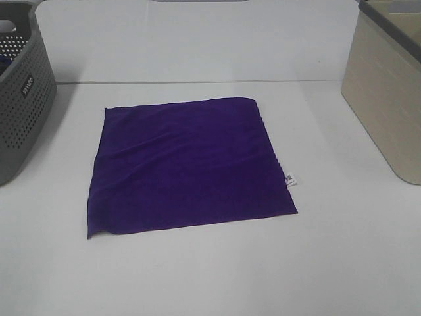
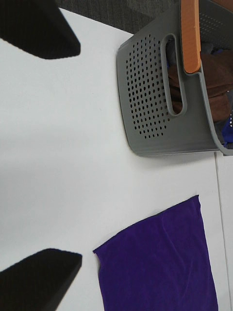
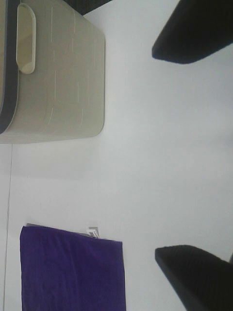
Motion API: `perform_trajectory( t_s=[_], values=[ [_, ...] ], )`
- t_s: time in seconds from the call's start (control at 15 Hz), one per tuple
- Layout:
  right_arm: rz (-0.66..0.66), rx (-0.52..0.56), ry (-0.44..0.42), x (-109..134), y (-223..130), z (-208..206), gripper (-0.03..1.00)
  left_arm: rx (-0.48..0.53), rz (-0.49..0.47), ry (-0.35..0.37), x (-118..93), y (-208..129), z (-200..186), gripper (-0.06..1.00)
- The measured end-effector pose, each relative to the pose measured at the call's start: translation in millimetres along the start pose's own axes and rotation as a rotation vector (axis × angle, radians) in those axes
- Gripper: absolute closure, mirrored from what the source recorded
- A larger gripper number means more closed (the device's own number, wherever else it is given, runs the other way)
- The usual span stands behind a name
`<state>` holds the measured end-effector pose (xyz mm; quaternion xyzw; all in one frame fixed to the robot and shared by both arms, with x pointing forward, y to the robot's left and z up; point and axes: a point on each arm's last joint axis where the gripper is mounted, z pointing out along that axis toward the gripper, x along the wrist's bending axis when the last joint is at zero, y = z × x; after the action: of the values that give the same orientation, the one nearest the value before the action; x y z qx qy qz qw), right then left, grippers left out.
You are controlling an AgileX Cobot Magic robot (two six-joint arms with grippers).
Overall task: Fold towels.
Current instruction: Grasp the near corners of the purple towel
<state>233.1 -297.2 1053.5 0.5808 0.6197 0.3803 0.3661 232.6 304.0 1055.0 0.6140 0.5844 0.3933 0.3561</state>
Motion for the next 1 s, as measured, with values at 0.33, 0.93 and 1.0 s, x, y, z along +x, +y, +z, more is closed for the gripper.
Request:
perform_trajectory(
  t_s=[0.33, 0.93, 1.0],
  values=[
    [0.000, 0.000, 0.000, 0.0, 0.0, 0.0, -0.02, 0.000, -0.002, -0.003, -0.3, 0.0, 0.0, -0.04],
    [0.000, 0.000, 0.000, 0.0, 0.0, 0.0, -0.02, 0.000, -0.002, -0.003, -0.3, 0.0, 0.0, -0.04],
    [-0.004, 0.000, 0.000, 0.0, 0.0, 0.0, -0.02, 0.000, -0.002, -0.003, -0.3, 0.0, 0.0, -0.04]
  ],
)
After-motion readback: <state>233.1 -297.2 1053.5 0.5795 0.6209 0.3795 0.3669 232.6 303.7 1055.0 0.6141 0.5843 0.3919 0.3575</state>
